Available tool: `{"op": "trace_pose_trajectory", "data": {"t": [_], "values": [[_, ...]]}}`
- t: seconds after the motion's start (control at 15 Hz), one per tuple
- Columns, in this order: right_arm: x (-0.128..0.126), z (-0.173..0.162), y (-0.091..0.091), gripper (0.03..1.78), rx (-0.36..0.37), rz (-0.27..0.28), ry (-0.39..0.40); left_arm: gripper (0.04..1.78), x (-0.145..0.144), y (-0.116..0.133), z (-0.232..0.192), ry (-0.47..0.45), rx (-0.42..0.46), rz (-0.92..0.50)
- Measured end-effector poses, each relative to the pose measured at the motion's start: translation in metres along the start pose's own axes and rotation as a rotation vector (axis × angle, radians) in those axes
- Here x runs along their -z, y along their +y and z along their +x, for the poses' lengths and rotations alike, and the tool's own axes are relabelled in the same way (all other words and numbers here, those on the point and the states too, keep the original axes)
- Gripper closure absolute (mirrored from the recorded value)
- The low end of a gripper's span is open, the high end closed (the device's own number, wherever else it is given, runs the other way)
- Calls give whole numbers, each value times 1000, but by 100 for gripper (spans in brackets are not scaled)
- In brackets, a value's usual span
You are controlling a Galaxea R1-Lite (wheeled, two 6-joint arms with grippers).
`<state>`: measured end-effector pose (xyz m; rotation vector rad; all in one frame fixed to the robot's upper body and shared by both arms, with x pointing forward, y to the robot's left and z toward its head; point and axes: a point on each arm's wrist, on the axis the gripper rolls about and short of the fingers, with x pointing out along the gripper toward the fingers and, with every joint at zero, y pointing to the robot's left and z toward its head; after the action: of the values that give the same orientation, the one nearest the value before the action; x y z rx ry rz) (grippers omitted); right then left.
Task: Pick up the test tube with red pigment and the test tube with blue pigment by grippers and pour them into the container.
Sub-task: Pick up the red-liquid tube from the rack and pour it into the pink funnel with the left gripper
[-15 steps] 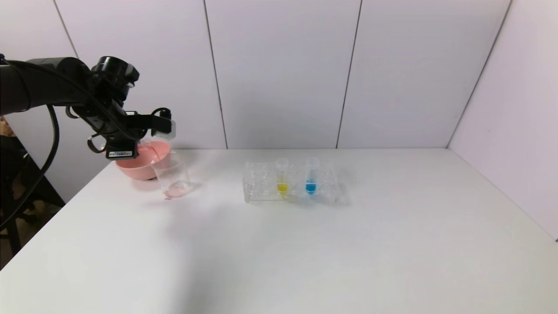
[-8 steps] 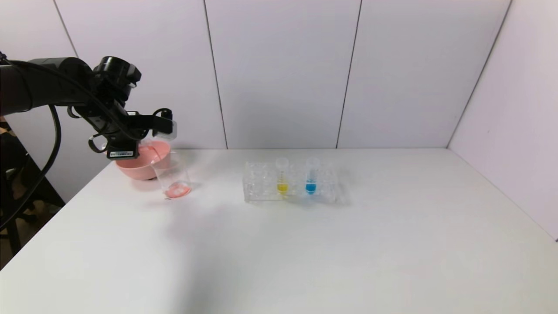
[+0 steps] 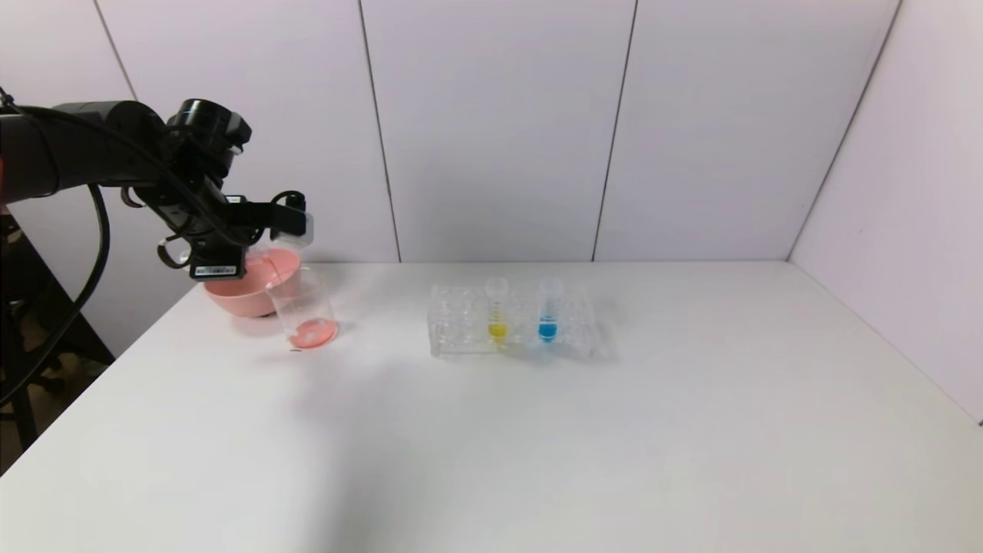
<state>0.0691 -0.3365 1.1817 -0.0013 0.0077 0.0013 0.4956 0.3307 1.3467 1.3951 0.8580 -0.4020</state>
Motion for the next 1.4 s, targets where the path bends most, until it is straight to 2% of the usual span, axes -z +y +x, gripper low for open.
{"op": "trace_pose_trajectory", "data": {"t": [1.4], "values": [[0,0,0,4,0,0,0,137,-6,-1,-1,31,-8,17]]}}
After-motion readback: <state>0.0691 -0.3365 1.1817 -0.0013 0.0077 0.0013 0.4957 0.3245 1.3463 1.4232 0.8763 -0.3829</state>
